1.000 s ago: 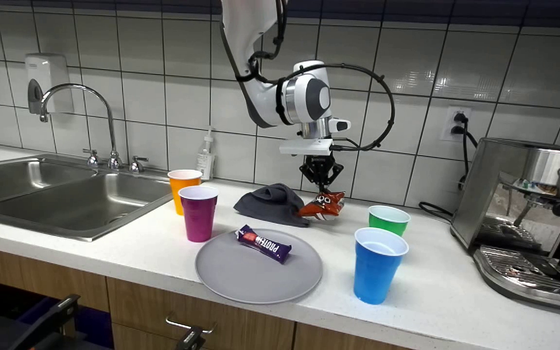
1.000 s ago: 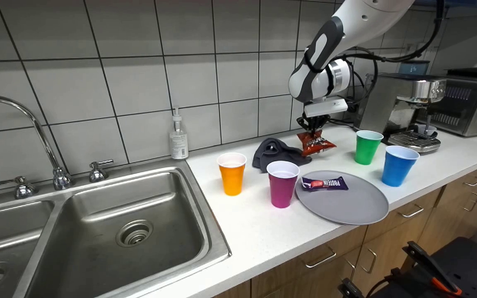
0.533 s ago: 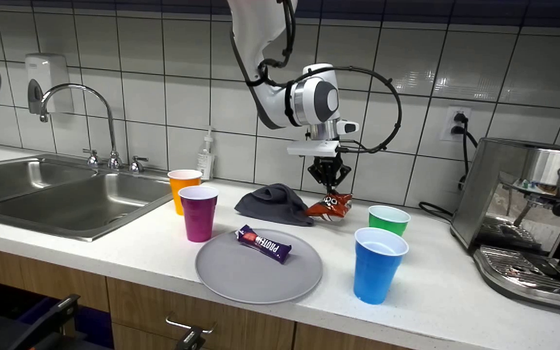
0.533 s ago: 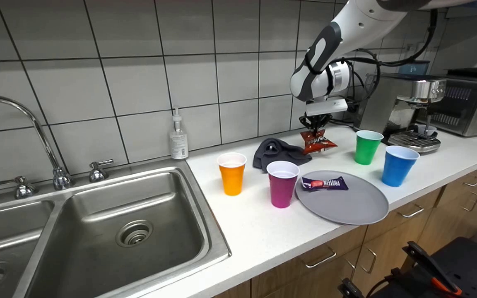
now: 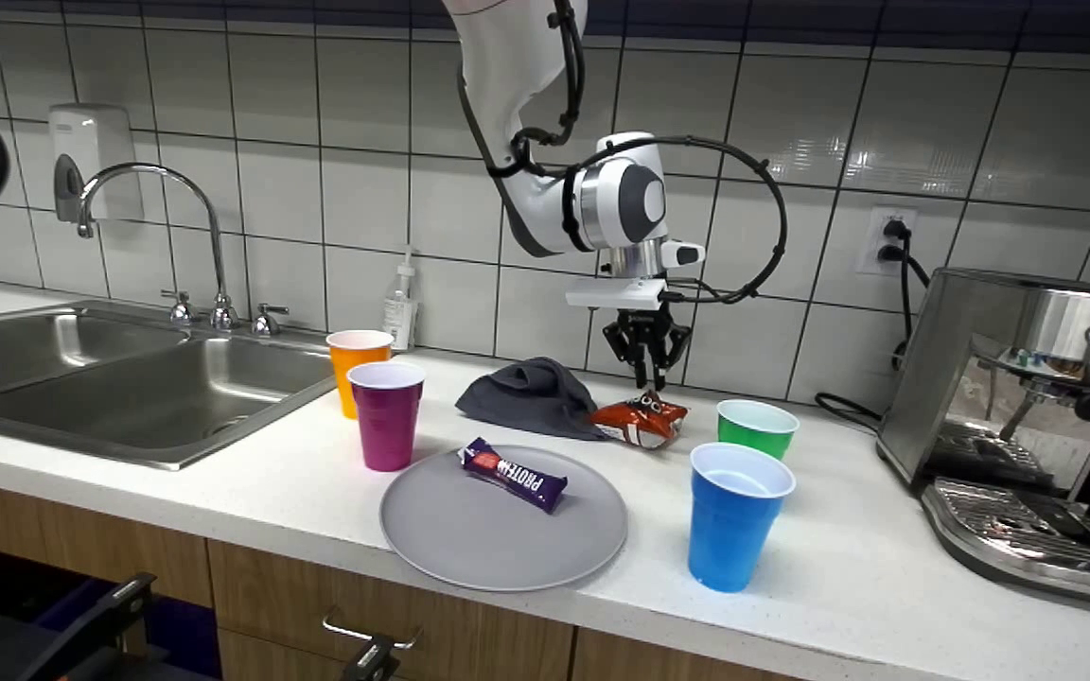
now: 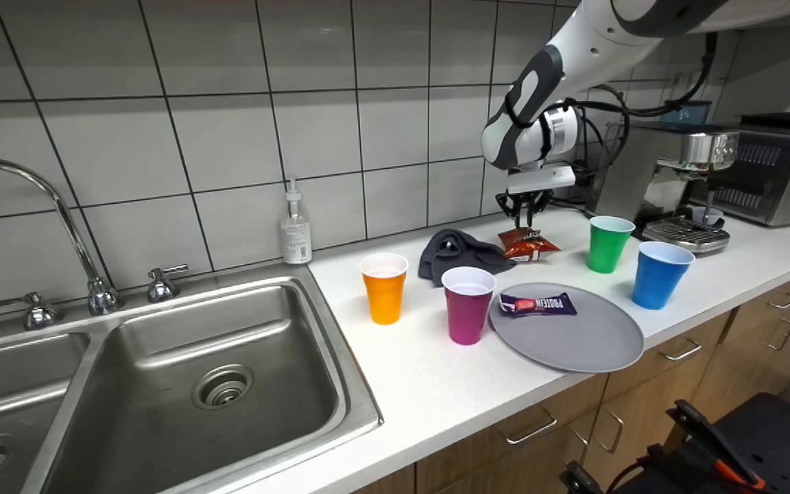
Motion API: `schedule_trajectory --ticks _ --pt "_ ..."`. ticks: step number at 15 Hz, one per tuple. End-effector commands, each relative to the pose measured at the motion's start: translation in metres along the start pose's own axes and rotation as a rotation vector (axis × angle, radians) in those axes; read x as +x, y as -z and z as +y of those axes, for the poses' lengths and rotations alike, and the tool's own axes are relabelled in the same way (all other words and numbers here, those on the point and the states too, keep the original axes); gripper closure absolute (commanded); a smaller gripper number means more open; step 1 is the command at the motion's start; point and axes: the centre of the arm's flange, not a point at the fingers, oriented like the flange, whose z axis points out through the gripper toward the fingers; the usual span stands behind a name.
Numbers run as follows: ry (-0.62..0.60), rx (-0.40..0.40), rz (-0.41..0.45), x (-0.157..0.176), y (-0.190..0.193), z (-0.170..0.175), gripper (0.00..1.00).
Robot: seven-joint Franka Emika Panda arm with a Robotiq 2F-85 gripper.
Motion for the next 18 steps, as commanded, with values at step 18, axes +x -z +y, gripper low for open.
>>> schedule_trajectory --ticks 18 --pt "-0.044 0.041 -0.037 -0.057 0.043 0.010 0.00"
